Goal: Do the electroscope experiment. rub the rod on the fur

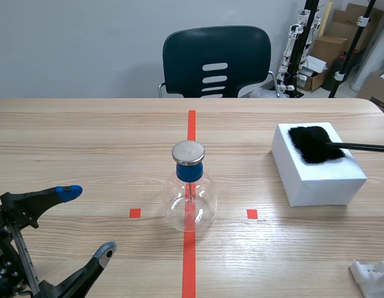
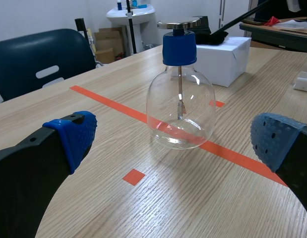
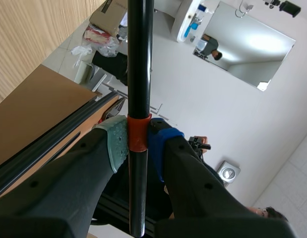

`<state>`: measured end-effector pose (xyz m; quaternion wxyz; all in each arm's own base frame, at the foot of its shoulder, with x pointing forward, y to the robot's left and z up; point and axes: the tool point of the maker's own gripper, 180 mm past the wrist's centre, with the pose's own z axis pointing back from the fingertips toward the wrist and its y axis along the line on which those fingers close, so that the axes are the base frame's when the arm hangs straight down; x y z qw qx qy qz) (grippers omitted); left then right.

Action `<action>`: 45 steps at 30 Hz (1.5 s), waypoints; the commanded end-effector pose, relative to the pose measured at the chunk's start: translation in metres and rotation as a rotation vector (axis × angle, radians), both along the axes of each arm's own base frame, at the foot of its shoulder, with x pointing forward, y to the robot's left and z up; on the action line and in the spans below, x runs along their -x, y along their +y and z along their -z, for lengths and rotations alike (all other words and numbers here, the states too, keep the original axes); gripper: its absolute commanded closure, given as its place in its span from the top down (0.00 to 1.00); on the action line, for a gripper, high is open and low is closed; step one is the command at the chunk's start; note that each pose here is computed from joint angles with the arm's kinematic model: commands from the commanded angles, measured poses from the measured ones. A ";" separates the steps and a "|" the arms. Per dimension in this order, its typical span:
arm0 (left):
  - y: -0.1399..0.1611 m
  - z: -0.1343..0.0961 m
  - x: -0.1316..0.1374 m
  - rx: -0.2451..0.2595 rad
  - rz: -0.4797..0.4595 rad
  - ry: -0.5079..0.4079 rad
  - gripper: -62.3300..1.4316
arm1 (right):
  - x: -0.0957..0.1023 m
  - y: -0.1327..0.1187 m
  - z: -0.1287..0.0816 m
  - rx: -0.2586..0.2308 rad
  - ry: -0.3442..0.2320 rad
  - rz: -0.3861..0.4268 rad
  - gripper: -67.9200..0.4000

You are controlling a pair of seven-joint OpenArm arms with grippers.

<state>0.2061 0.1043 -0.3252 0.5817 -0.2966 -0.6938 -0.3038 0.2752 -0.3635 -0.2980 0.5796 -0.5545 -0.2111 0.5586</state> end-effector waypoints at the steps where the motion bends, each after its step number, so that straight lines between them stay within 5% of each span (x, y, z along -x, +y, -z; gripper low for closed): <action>1: -0.002 -0.008 -0.002 0.030 -0.001 -0.024 1.00 | -0.015 0.006 -0.013 0.012 -0.037 -0.035 0.01; 14: -0.002 -0.008 -0.002 0.030 -0.001 -0.024 1.00 | -0.030 0.015 -0.004 -0.014 -0.033 -0.041 0.01; 24: -0.002 -0.008 -0.002 0.030 -0.001 -0.024 1.00 | 0.005 -0.005 0.002 0.018 -0.019 -0.021 0.01; 33: -0.002 -0.008 -0.002 0.030 -0.001 -0.023 1.00 | 0.023 -0.021 0.002 -0.011 -0.013 0.017 0.01; 40: -0.002 -0.008 -0.002 0.030 -0.001 -0.023 1.00 | 0.026 -0.019 -0.016 -0.018 -0.079 -0.002 0.01; 45: -0.002 -0.008 -0.002 0.030 -0.001 -0.024 1.00 | 0.030 -0.021 -0.047 -0.042 -0.152 -0.017 0.01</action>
